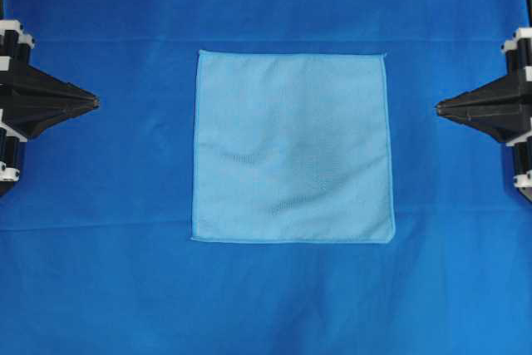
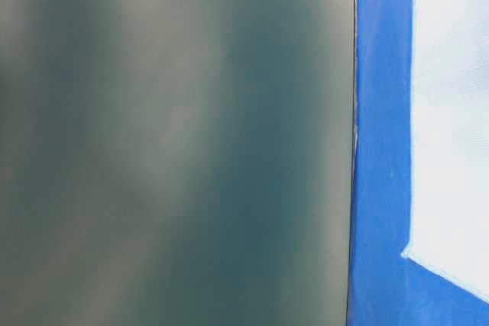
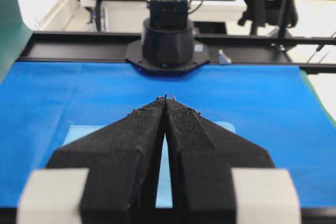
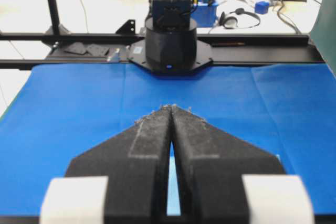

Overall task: Fold the light blue towel.
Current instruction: 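Move both grippers to the towel's top corners and pinch them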

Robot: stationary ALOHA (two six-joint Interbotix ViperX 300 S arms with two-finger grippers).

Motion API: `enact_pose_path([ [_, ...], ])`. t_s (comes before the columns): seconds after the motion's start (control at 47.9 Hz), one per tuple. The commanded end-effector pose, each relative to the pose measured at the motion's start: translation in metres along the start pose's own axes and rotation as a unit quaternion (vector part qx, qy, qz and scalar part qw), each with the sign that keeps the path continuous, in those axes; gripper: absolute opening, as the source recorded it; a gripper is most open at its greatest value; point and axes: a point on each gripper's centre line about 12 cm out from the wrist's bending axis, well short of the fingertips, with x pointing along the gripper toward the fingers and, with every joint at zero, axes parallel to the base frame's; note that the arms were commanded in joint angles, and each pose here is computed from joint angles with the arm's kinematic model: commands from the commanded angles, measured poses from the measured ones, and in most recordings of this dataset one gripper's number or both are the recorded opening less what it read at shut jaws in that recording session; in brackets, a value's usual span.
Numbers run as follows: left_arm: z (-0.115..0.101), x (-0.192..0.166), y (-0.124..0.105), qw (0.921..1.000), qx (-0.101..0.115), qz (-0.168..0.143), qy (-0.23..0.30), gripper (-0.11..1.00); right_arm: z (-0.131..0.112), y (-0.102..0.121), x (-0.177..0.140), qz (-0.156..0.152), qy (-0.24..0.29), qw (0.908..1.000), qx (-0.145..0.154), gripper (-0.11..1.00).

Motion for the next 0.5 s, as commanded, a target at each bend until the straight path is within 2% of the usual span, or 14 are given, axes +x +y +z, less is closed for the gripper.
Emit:
enact_pose_path([
  [0.0, 0.013, 0.008, 0.002, 0.9994, -0.030, 0.008, -0.011, 0.00, 0.013, -0.002, 0.005, -0.005, -0.014, 0.9999, 0.005, 0.02],
  [0.083, 0.011, 0.013, 0.003, 0.9995, -0.029, 0.010, -0.006, 0.00, 0.015, -0.006, 0.009, -0.016, 0.011, 0.9998, 0.007, 0.02],
  [0.188, 0.000, 0.021, 0.009, 0.9991, -0.029, 0.024, 0.017, 0.00, 0.010, -0.020, 0.017, -0.048, 0.082, 0.9954, 0.010, 0.02],
  [0.313, -0.017, 0.032, 0.020, 0.9970, -0.030, 0.047, 0.053, 0.00, -0.006, -0.040, 0.025, -0.089, 0.163, 0.9824, 0.018, 0.02],
  [0.48, -0.040, 0.049, 0.043, 0.9899, -0.033, 0.091, 0.103, 0.01, -0.029, -0.065, 0.030, -0.137, 0.216, 0.9663, 0.030, 0.02],
])
